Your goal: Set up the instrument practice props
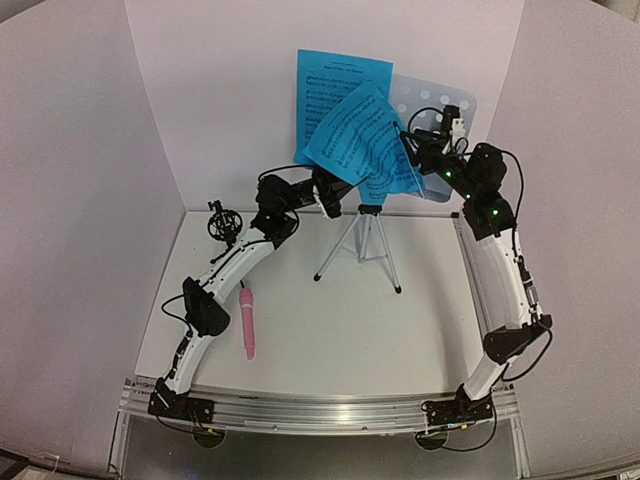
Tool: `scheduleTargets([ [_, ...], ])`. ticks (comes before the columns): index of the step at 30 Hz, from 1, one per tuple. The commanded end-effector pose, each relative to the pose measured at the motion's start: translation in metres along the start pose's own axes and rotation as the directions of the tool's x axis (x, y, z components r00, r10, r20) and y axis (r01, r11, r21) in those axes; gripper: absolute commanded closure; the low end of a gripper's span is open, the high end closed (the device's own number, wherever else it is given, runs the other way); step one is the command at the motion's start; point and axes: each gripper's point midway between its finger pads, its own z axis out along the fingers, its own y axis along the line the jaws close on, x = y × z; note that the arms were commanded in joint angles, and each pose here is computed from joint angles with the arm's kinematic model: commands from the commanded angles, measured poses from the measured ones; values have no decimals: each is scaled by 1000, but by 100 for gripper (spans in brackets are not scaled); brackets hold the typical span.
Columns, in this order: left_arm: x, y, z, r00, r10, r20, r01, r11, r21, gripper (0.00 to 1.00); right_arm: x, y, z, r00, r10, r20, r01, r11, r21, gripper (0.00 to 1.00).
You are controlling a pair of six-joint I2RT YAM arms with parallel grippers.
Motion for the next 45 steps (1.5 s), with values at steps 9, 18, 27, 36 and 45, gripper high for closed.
scheduleTargets([
  [9,-22,20,1,998,39,40,-38,999,-14,100,-15,10,-18,1000,-1,17,1,1000,3,70],
  [18,-23,22,1,998,48,42,-47,999,-14,100,0,5,-15,1000,7,-21,-7,1000,11,74],
  [27,-23,20,1,998,39,47,-39,999,-13,100,1,0,-19,1000,-11,-19,12,999,50,86],
  [36,-23,19,1,998,38,51,-37,999,-11,100,0,-1,-19,1000,-16,-18,17,999,51,94],
  [45,-24,20,1,998,43,52,-43,999,-14,100,7,-1,-18,999,-14,-36,15,999,44,89],
])
